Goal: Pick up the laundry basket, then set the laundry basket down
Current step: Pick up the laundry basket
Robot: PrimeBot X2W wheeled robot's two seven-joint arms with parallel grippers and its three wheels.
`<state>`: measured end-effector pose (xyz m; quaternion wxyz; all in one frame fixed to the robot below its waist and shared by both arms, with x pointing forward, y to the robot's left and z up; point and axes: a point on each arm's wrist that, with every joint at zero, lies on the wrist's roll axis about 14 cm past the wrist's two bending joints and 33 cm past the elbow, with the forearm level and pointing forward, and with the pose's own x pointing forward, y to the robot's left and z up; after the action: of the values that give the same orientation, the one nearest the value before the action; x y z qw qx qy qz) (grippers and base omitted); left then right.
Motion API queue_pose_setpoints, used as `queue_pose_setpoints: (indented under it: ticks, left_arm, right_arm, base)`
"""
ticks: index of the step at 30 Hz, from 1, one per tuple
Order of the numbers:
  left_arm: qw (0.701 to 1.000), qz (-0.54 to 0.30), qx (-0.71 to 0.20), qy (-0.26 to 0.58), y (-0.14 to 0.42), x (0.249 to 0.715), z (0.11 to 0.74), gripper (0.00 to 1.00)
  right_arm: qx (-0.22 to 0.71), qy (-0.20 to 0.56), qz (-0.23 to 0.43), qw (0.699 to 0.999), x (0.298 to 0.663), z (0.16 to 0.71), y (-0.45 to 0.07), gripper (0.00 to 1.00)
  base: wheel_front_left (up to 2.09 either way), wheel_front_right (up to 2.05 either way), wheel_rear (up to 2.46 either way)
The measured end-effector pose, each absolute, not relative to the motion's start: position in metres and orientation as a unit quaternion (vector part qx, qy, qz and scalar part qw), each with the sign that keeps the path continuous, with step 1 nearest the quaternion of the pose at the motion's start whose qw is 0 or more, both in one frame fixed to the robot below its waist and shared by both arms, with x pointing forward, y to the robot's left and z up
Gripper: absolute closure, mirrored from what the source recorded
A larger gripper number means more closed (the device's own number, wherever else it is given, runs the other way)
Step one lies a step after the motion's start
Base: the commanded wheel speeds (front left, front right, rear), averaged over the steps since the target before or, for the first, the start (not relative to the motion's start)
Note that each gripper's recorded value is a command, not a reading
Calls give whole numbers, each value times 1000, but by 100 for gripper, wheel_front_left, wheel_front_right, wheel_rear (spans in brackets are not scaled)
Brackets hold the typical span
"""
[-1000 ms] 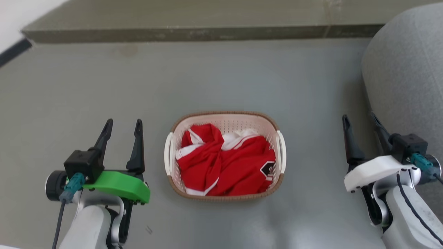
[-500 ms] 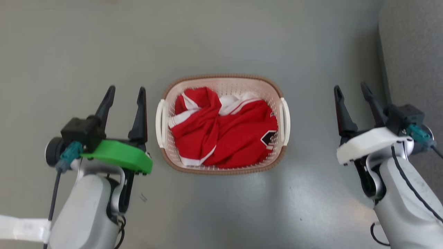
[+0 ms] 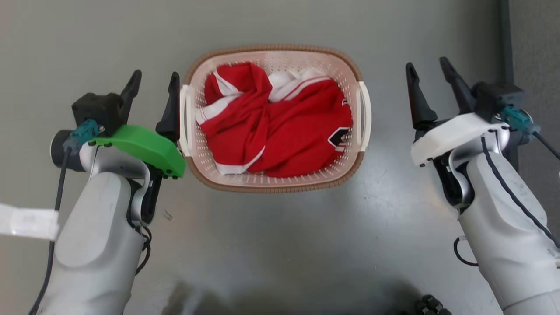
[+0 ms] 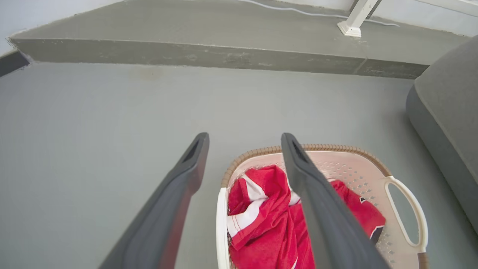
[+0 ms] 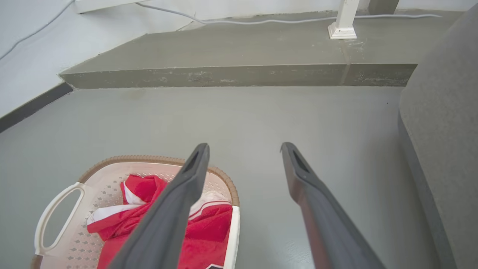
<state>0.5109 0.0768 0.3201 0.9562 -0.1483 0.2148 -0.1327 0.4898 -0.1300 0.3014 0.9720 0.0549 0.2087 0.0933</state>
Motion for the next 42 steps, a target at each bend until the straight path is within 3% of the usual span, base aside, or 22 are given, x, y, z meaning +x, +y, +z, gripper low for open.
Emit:
queue_pose_setpoints:
  ticks: [22, 42]
  left_arm:
    - [890, -136, -154, 407, 66, 478, 181, 0]
    - [861, -120, -162, 468, 67, 472, 131, 0]
  right_arm:
    - [61, 352, 109, 928, 460, 196, -118, 0]
    - [57, 415, 141, 897, 438, 147, -102, 0]
  base:
    - [0, 0, 0]
    - [0, 0, 0]
